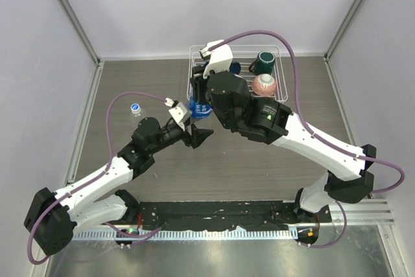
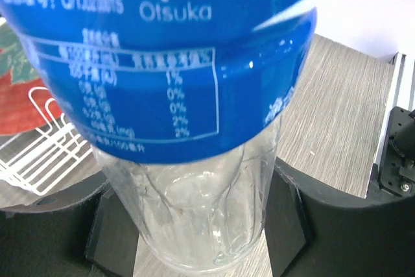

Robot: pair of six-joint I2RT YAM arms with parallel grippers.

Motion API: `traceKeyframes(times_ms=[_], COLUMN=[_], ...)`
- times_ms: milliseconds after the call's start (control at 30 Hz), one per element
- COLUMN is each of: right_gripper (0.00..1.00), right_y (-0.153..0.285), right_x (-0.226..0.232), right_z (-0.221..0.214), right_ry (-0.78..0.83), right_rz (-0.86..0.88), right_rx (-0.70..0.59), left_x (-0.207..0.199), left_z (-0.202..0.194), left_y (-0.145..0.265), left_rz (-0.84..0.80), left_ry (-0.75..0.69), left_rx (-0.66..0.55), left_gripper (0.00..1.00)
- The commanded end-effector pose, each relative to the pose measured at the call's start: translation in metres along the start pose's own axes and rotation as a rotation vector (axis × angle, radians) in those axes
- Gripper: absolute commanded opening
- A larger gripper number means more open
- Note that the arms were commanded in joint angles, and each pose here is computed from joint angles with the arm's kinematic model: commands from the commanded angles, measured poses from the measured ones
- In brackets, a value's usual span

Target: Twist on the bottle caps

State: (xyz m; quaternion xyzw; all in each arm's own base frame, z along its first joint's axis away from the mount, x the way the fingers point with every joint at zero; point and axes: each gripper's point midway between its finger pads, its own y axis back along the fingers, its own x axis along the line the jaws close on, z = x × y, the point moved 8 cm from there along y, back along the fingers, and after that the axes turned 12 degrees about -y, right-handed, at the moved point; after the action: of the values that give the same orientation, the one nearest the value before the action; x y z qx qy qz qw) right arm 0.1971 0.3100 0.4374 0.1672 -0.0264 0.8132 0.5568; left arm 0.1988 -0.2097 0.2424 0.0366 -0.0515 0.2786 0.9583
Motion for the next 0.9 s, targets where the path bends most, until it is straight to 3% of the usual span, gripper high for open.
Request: traceKeyframes(times_ms=[0,100,333,467,500,567,700,800,867], right_gripper=[0.45,0.56,0.69,0.74,0.76,0.77,0.78,0.78,0.77], right_y=[0.013,0.017,0.036,0.056,0.064,0.066,0.072,0.055,0.052], right_x=[-0.003,-0.002,-0.002,-0.010,-0.004,-0.022,-0.046,-0.068,-0.075], right_z=[0.016,0.023,0.040,0.062,0.061,0.071,0.066,0.070,0.073], right_ry=[0.047,0.031,-0.006,-0.002,0.016,0.033,0.126,0.158,0.157], right_rz=[0.012,0.037,0.156,0.352,0.523,0.616,0.918,0.905,0.997], right_rx=[0.016,0.014,0.003,0.017,0.075,0.098,0.188,0.187,0.209], left_x=[0.012,0.013,0.012,0.009,0.008,0.004,-0.004,-0.013,-0.019], left_z=[0.061,0.063,0.062,0.057,0.056,0.054,0.054,0.053,0.053], left_y=[0.006,0.008,0.009,0.011,0.012,0.012,0.012,0.014,0.015], left_rz=[0.067,0.069,0.052,0.019,0.009,-0.032,-0.126,-0.228,-0.299], left_ry=[-0.097,-0.098,-0.102,-0.103,-0.104,-0.104,-0.116,-0.130,-0.138], left_rx=[-0.278,-0.284,-0.279,-0.268,-0.268,-0.264,-0.260,-0.254,-0.258], left_gripper=[0.00,0.00,0.00,0.00,0.00,0.00,0.09,0.12,0.07])
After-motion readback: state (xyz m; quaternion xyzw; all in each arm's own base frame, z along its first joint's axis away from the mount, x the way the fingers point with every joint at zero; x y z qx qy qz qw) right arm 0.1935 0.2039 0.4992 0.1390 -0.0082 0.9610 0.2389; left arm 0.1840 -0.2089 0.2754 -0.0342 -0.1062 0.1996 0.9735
